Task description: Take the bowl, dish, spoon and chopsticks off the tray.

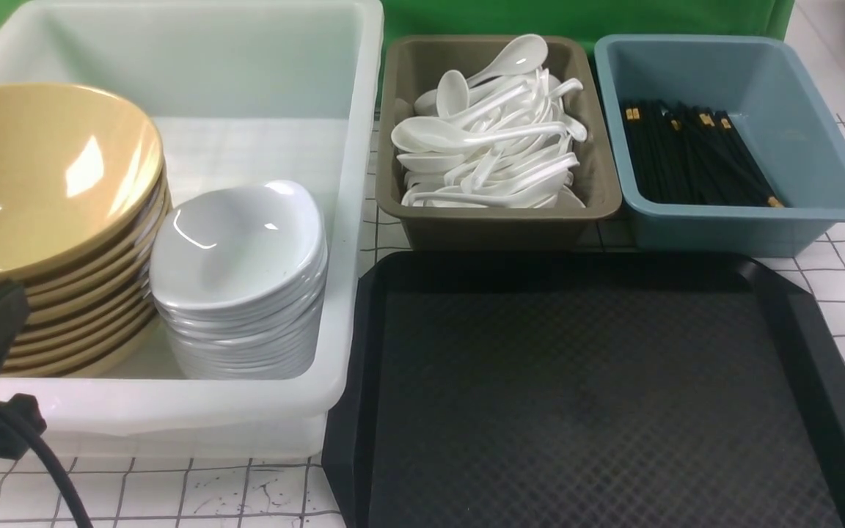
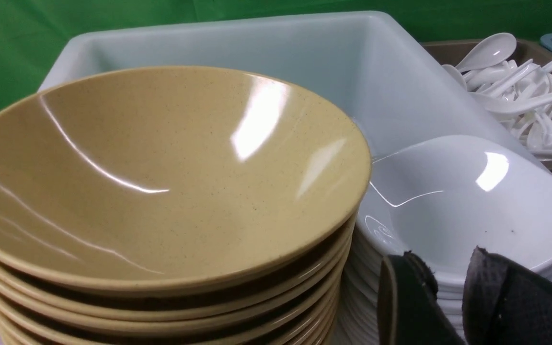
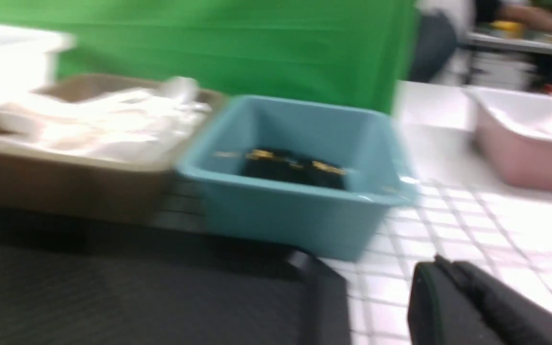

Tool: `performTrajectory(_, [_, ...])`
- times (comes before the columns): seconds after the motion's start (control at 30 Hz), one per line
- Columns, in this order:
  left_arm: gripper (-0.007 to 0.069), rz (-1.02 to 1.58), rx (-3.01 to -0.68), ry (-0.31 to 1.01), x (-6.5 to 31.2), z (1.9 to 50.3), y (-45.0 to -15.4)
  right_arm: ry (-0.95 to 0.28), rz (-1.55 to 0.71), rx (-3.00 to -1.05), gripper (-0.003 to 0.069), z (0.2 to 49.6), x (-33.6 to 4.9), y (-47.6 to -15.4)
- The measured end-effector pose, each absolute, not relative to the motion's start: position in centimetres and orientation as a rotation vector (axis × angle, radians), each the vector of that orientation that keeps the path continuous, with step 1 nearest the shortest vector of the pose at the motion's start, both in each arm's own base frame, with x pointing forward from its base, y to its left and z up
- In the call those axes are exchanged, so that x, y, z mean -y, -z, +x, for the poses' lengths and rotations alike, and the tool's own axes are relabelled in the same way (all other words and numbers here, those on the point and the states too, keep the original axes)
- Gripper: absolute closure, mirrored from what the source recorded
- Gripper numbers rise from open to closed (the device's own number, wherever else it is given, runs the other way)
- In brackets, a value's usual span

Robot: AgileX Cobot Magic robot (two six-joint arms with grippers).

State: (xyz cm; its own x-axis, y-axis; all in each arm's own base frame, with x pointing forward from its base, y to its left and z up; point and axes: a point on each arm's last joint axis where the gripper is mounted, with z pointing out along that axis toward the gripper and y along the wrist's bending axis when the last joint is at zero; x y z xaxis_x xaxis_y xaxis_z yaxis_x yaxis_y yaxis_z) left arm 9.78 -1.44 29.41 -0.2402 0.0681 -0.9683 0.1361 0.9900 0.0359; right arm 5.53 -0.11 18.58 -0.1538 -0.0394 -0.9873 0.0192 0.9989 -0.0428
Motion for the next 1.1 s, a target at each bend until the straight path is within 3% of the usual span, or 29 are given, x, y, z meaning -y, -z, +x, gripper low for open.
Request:
performTrajectory(0.37, [0.0487, 0.149, -1.819, 0.063, 1.4, 9.8, -29.3, -0.002, -0.024, -1.937, 0.0617, 5.1, -0.1, -16.6])
performTrajectory(1.1, [0.0487, 0.153, -1.812, 0.068, 1.4, 9.6, -28.9, -0.015, -0.037, -1.943, 0.0608, 5.0, -0.2, -16.5])
